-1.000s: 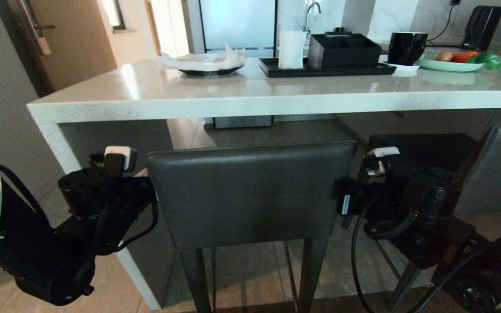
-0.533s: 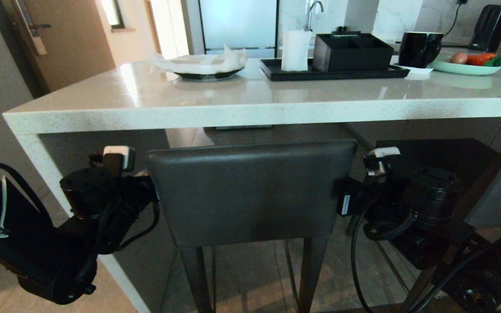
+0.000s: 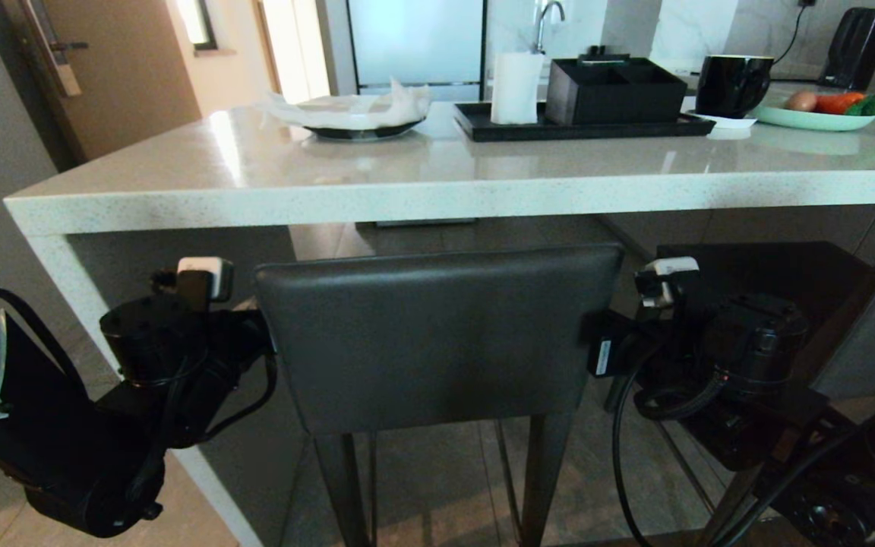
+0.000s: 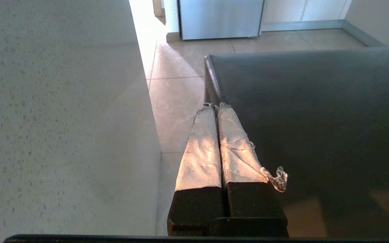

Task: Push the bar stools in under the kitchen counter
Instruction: Push the gray chair back under the dining table

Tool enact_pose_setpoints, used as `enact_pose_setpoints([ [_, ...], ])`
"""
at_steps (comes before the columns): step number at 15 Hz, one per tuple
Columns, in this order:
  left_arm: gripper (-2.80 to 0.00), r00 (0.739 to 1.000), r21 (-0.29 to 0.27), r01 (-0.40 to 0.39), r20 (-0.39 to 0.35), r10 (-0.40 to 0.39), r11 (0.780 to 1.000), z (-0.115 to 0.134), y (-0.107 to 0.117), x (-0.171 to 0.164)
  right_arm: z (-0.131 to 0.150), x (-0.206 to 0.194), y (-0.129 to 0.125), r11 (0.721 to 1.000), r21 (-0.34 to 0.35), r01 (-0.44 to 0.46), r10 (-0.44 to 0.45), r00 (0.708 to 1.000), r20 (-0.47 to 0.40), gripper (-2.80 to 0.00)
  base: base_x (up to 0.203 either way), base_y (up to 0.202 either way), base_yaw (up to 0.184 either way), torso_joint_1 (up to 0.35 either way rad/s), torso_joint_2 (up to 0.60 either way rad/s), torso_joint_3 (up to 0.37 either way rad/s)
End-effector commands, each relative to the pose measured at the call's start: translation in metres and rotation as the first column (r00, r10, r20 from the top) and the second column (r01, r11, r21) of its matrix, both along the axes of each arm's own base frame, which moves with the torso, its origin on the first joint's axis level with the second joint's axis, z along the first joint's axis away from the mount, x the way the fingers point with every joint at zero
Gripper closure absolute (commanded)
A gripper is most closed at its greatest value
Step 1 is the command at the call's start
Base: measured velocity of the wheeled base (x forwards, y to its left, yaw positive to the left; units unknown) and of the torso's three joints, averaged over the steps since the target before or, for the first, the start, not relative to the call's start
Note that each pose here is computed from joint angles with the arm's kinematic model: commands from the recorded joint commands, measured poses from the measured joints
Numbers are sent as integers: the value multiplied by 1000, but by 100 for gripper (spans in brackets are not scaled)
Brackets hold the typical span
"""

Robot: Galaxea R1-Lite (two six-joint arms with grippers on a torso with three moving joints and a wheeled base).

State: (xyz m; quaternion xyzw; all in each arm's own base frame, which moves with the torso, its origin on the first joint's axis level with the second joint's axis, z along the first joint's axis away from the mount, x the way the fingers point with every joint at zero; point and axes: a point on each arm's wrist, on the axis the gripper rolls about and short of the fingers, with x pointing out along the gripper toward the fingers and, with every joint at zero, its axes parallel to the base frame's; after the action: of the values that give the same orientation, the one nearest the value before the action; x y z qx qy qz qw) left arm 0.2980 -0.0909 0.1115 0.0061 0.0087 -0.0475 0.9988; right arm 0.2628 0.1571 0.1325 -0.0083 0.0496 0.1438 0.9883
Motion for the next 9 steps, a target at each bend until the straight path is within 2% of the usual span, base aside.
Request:
enact_pose_setpoints([
  [1,0,1000,-20,-12,28,13,1000,4,12,-4,10,-2,-8,1000,21,22,-22,999,27,0,0,0,0,0,0,0],
  [3,0,998,-80,10,65,-5,997,15,22,-11,16,-2,-15,999,30,39,-40,998,44,0,0,0,0,0,0,0],
  [5,0,998,-85,-21,60,27,996,15,35,-15,19,-4,-27,997,35,71,-72,996,49,0,0,0,0,0,0,0],
  [9,0,997,-85,-62,33,65,994,14,49,-32,20,-23,-40,996,30,80,-81,996,39,0,0,0,0,0,0,0],
])
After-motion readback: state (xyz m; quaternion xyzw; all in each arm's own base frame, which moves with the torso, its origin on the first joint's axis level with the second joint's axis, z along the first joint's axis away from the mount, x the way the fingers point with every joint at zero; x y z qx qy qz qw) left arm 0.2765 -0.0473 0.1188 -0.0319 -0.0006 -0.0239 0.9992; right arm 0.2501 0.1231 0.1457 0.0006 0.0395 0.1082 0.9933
